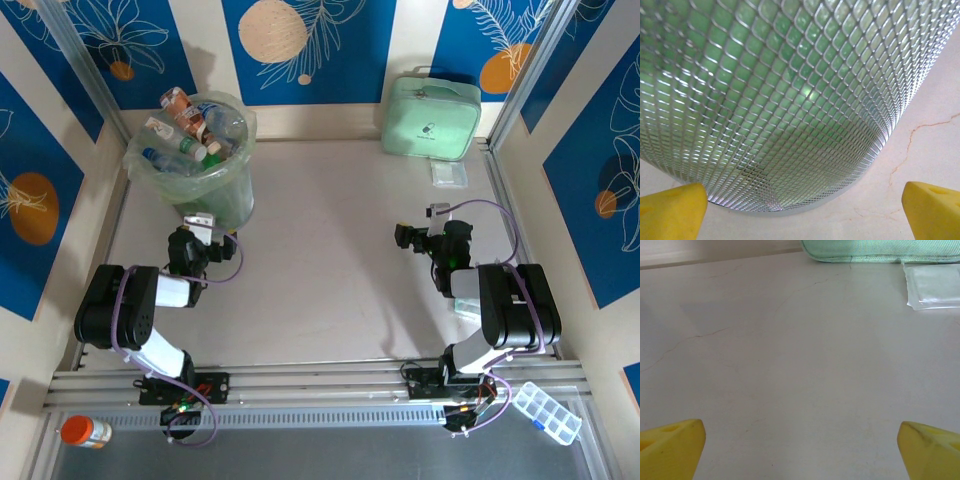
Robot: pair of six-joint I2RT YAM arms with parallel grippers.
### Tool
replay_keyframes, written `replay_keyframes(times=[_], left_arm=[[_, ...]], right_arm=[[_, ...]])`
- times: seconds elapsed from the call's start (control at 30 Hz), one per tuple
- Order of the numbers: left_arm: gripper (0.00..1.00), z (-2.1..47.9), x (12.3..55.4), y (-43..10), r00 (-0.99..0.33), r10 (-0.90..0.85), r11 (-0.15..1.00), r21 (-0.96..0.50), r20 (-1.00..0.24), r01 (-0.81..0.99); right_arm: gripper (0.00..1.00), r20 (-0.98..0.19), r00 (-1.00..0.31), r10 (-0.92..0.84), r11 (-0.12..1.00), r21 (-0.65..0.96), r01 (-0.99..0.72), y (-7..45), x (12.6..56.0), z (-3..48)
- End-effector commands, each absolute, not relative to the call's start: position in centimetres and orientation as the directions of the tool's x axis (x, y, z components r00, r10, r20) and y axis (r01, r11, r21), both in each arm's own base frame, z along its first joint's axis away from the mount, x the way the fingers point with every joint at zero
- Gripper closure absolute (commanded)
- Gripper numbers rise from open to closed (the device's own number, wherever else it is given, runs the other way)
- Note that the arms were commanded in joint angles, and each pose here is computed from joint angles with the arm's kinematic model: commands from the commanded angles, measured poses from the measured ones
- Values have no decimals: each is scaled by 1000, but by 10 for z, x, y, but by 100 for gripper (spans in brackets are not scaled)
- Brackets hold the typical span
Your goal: Put the plastic bottles in the bin
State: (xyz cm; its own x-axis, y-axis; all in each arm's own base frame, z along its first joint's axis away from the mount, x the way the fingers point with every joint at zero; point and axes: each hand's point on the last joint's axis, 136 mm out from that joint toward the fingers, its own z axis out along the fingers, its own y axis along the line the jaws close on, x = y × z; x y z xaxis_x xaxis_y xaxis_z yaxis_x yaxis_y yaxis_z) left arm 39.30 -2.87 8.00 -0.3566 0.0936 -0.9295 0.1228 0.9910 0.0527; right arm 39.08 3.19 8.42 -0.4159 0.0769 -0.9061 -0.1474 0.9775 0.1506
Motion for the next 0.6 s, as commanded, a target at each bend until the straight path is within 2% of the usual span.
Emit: replay_keyframes(times=[0.0, 0.57], left_arm=[[1, 91, 397, -26, -326, 86, 993, 53, -941, 109], [1, 92, 396, -32, -319, 93, 989, 49, -943, 143]], right_arm=[[1, -918, -391, 72, 976, 146, -164, 33, 396, 94], [1, -918, -390, 72, 976, 146, -164, 33, 396, 95]])
